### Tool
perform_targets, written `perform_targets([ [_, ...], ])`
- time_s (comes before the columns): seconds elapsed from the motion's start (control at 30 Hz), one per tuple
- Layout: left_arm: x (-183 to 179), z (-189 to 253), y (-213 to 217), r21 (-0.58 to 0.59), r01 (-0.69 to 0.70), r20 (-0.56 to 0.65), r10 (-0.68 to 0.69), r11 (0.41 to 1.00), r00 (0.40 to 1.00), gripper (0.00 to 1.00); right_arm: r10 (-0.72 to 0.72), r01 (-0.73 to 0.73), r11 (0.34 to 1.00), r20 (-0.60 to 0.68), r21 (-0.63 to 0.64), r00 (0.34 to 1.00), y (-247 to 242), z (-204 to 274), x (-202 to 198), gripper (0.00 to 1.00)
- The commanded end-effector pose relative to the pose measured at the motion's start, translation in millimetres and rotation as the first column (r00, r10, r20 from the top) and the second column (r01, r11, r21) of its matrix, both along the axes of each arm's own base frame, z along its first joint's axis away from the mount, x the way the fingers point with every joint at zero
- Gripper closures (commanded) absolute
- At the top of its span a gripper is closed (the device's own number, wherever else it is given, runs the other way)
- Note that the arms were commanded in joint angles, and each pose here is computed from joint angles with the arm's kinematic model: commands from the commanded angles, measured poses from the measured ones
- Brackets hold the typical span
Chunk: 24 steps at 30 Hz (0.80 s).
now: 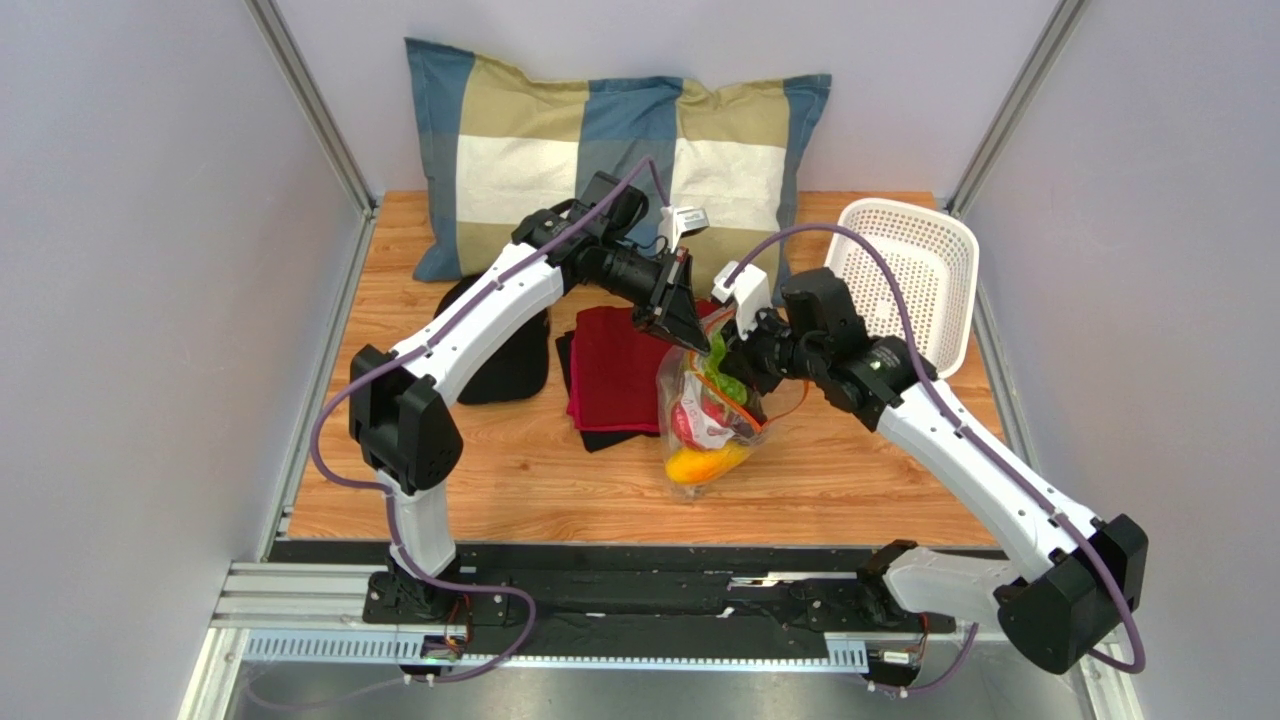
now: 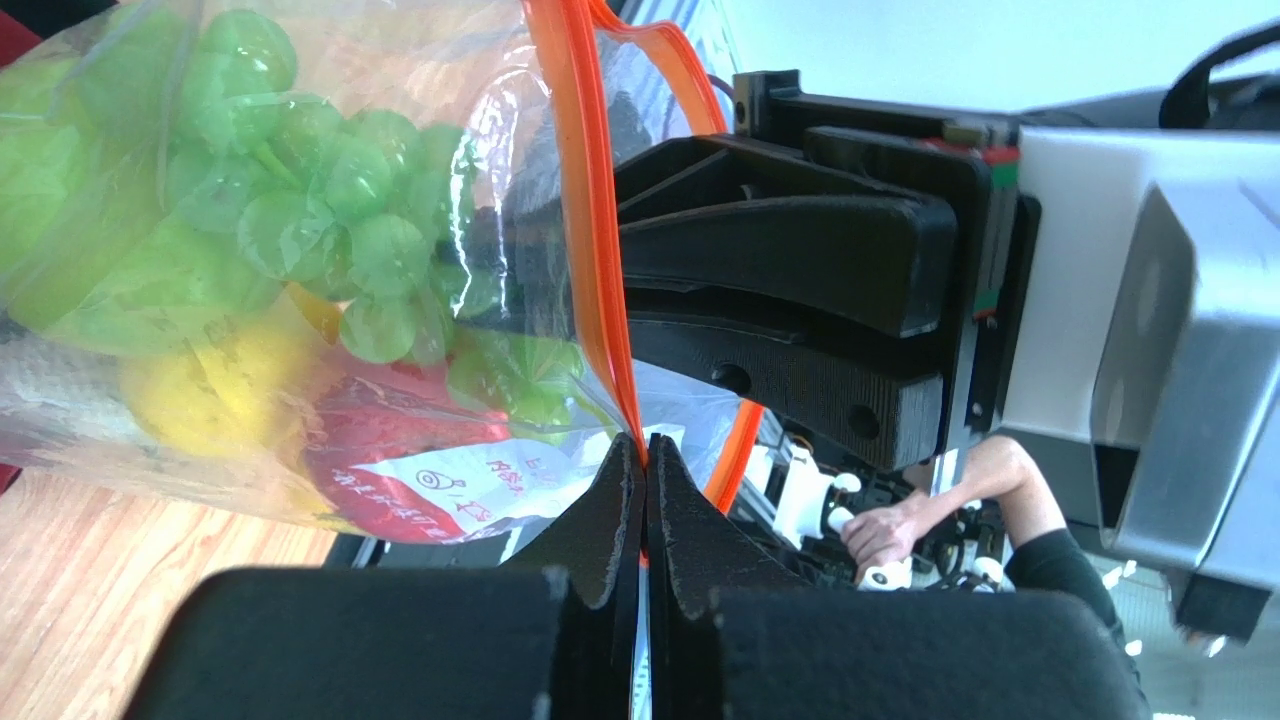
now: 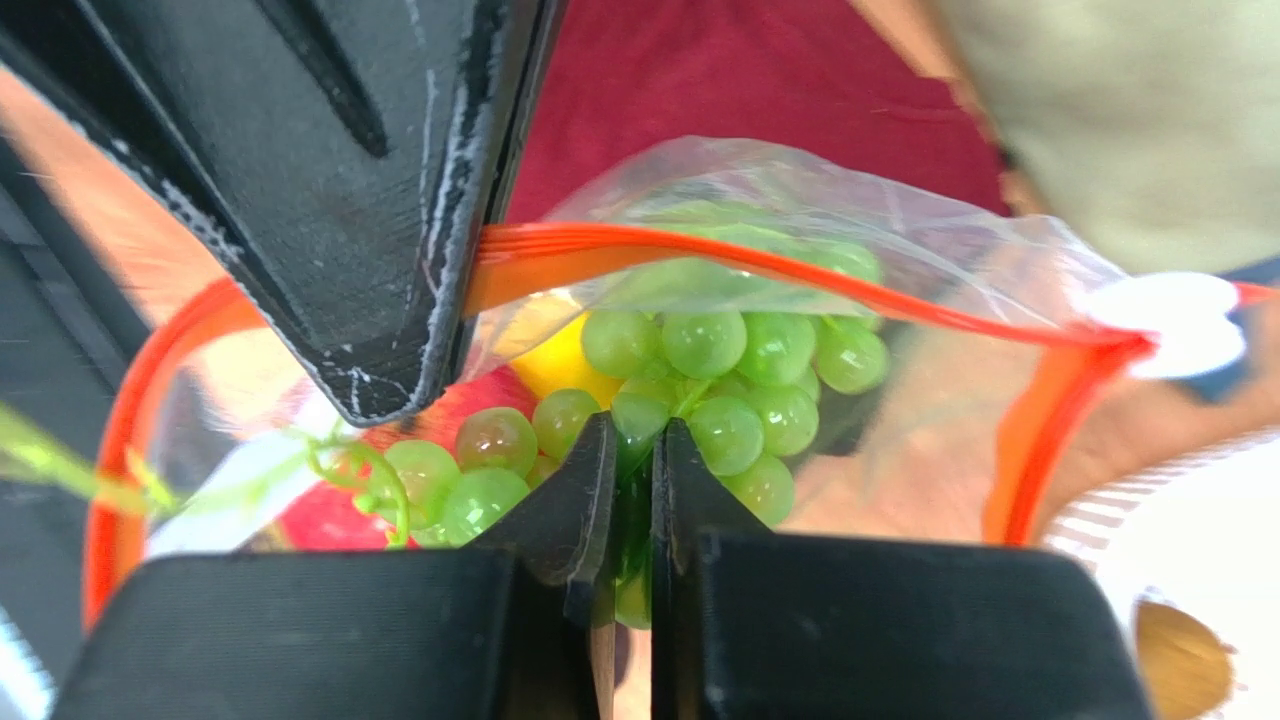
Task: Place the food in the zip-top bag and seal the zipper
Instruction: Place the fake fruit in the zipper food storage bag.
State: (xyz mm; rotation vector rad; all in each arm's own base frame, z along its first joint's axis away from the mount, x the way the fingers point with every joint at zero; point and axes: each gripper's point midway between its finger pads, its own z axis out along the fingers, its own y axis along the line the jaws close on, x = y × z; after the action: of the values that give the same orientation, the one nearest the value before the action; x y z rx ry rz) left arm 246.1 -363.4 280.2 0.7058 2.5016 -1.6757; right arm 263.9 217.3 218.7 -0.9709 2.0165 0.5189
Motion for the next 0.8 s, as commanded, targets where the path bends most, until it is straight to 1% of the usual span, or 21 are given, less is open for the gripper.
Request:
perform_targets([
  [0.0,-4.8,25.3,3.0,-0.072,0.017,0.035,-0.015,0.997,0.999,1.00,-0.062,0.081,0.994,0.236,-0.070,0.970,-13.0,26.9,26.1,1.00],
  [0.17,-2.8,29.9,5.4,-0.087,0.013,0.019,-0.011,0.996,1.000,1.00,-0.033,0.069,0.989,0.256,-0.135,0.966,-17.3,20.7,20.7,1.00],
  [0.2,-1.6,30.7,6.7,-0.088,0.009,0.018,-0.007,0.996,1.000,1.00,0.007,0.037,0.986,0.266,-0.161,0.964,-12.6,17.9,15.6,1.00],
  [0.3,-2.1,31.5,8.1,-0.091,0.009,0.018,-0.008,0.996,1.000,1.00,0.068,-0.008,0.973,0.257,-0.229,0.964,-9.6,4.6,6.1,1.00],
  [0.33,-2.3,31.9,8.7,-0.093,0.010,0.016,-0.008,0.996,1.000,1.00,0.049,0.021,0.967,0.268,-0.253,0.962,-15.2,2.7,8.5,1.00],
  [0.43,-2.4,32.7,9.9,-0.094,0.008,0.024,-0.006,0.996,1.000,1.00,0.042,0.027,0.966,0.260,-0.257,0.965,-17.1,3.1,6.8,1.00],
  [0.47,-2.3,30.8,10.2,-0.089,0.006,0.025,-0.004,0.996,1.000,1.00,0.034,0.031,0.969,0.258,-0.244,0.966,-16.6,11.1,5.8,0.97],
  [0.5,-2.5,29.8,10.3,-0.087,0.006,0.023,-0.004,0.996,1.000,1.00,0.024,0.037,0.973,0.261,-0.226,0.965,-16.3,19.0,5.4,0.84],
  [0.57,-3.2,28.6,10.7,-0.086,0.007,0.018,-0.005,0.996,1.000,1.00,0.009,0.037,0.984,0.253,-0.177,0.967,-13.3,35.7,1.3,0.66],
  [0.6,-2.9,28.1,10.7,-0.085,0.006,0.019,-0.004,0.996,1.000,1.00,-0.008,0.048,0.989,0.282,-0.138,0.959,-11.9,56.1,3.0,0.51],
  [0.63,-2.4,27.2,11.0,-0.084,0.004,0.017,-0.002,0.996,1.000,1.00,0.002,0.027,0.995,0.286,-0.096,0.958,-7.9,69.6,-1.4,0.45],
  [0.67,-3.0,25.6,10.8,-0.081,0.004,0.014,-0.003,0.997,1.000,1.00,-0.005,0.029,0.996,0.286,-0.082,0.958,-9.9,77.5,-2.4,0.41],
  [0.7,-3.3,26.0,11.0,-0.082,0.004,0.017,-0.003,0.997,1.000,1.00,-0.020,0.037,0.998,0.312,-0.050,0.950,-10.6,97.6,-1.6,0.38],
  [0.77,-2.3,22.9,10.6,-0.078,0.001,0.013,0.000,0.997,1.000,1.00,-0.051,0.059,0.998,0.309,-0.015,0.950,-17.1,110.6,0.3,0.37],
])
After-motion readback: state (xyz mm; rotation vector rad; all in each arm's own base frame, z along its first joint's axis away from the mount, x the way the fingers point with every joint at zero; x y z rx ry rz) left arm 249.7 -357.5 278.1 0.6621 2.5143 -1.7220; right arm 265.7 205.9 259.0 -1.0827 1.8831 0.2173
